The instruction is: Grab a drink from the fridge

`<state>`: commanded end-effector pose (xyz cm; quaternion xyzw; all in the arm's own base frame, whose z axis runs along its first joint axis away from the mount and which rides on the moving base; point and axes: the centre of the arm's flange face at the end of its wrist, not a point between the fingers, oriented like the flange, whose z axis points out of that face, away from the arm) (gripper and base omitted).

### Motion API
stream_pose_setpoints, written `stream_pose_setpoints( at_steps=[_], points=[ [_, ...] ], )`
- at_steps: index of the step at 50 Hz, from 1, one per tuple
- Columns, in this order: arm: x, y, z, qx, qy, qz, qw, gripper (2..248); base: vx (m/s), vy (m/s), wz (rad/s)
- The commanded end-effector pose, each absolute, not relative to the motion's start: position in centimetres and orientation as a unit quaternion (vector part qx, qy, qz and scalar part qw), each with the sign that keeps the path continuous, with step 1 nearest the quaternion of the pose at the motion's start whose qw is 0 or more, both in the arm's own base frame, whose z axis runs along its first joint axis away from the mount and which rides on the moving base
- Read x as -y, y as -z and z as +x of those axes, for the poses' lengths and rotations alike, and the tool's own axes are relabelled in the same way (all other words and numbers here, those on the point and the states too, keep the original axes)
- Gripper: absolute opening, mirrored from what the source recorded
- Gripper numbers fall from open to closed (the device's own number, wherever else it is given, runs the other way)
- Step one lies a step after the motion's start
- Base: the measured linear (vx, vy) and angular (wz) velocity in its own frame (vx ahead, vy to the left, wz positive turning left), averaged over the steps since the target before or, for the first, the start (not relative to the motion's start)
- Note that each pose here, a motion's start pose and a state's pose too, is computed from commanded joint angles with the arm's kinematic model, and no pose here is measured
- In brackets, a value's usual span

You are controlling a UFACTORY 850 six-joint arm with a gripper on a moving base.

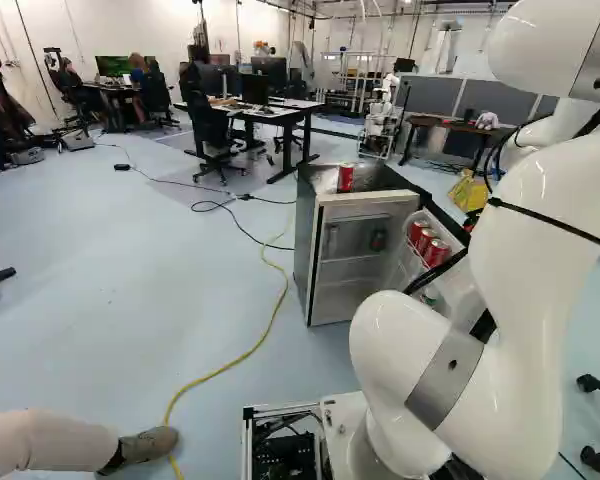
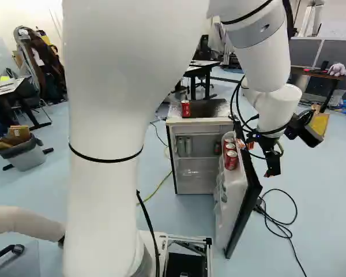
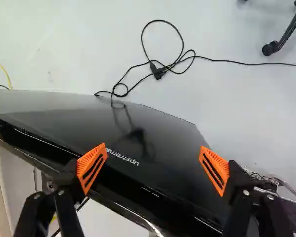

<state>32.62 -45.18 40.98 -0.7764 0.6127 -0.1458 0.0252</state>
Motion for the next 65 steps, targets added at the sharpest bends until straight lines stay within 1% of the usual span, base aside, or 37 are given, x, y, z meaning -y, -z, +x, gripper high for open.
stream_pose_setpoints(
  at_steps=[65],
  points=[
    [36.3, -41.0, 32.4, -0.576, 0.123, -0.807, 0.038, 247, 0.0, 0.0, 0.0]
  ],
)
